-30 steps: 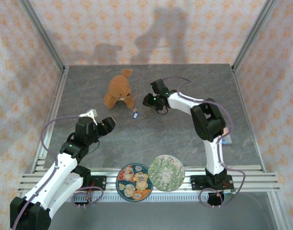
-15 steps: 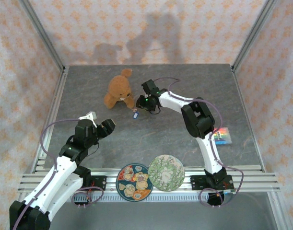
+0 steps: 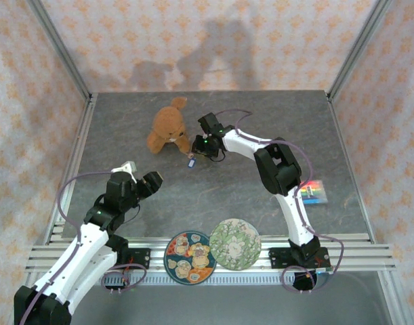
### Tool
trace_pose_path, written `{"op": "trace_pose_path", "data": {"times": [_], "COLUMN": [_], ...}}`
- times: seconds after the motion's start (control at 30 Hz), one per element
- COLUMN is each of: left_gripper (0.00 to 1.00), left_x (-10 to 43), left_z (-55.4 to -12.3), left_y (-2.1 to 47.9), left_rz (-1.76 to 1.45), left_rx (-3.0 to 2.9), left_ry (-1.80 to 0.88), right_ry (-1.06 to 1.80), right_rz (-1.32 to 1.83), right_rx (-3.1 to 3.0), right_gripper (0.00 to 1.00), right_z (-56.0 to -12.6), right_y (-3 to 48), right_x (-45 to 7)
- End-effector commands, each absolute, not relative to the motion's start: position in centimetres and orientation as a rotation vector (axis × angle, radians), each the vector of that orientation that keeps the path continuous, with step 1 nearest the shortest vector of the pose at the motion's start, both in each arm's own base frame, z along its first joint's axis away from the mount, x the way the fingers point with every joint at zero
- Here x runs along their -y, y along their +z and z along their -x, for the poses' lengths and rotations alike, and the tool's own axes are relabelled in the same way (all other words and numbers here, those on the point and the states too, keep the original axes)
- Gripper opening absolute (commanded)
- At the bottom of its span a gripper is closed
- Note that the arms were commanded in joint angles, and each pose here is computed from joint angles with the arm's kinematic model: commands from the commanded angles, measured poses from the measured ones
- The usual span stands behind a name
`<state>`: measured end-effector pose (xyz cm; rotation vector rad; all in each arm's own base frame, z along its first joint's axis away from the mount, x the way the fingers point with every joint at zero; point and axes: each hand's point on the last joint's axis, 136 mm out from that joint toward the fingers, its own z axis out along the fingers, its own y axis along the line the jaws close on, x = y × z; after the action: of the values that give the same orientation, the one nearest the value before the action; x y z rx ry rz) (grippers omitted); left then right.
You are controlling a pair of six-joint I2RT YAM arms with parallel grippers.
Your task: Remove the keys from the keyring
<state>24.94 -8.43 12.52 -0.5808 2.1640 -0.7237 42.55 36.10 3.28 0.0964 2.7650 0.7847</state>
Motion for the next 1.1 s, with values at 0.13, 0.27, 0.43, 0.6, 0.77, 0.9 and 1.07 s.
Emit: {"op": "trace_pose_path", "data": {"times": [0.13, 0.27, 0.43, 0.6, 0.77, 0.9, 1.07], "left_gripper": [0.7, 0.7, 0.7, 0.7, 0.7, 0.7, 0.7], "left_x": [8.4, 8.4, 8.4, 8.3, 8.2, 8.1, 8.1], "left_z": [-24.3, -24.2, -24.2, -24.1, -23.9, -23.8, -23.7], "left_y": [11.8, 11.9, 11.9, 11.7, 11.6, 11.6, 11.7], "left_rz": [0.604, 0.602, 0.604, 0.613, 0.615, 0.617, 0.617], "left_rx": [-2.171, -2.171, -2.168, -2.166, -2.167, -2.163, -2.158], "left_ry": [-0.736, -0.739, -0.738, -0.742, -0.738, -0.733, -0.737], "right_ry": [0.789, 0.796, 0.797, 0.773, 0.765, 0.758, 0.741], "right_rz": [-0.037, -0.037, -0.029, -0.026, -0.037, -0.034, -0.024], "right_rx": [-2.835, -2.832, -2.829, -2.834, -2.831, -2.812, -2.773], "right_gripper": [0.29, 0.25, 0.25, 0.23, 0.08, 0.0, 0.0], "right_z": [-40.1, -39.9, -39.4, -39.0, -39.0, -39.2, -39.3], "right_y": [1.6, 1.6, 1.7, 1.4, 1.3, 2.1, 3.8], "right_x": [-38.0, -38.0, -38.2, -38.2, -38.1, -38.0, -37.4]}}
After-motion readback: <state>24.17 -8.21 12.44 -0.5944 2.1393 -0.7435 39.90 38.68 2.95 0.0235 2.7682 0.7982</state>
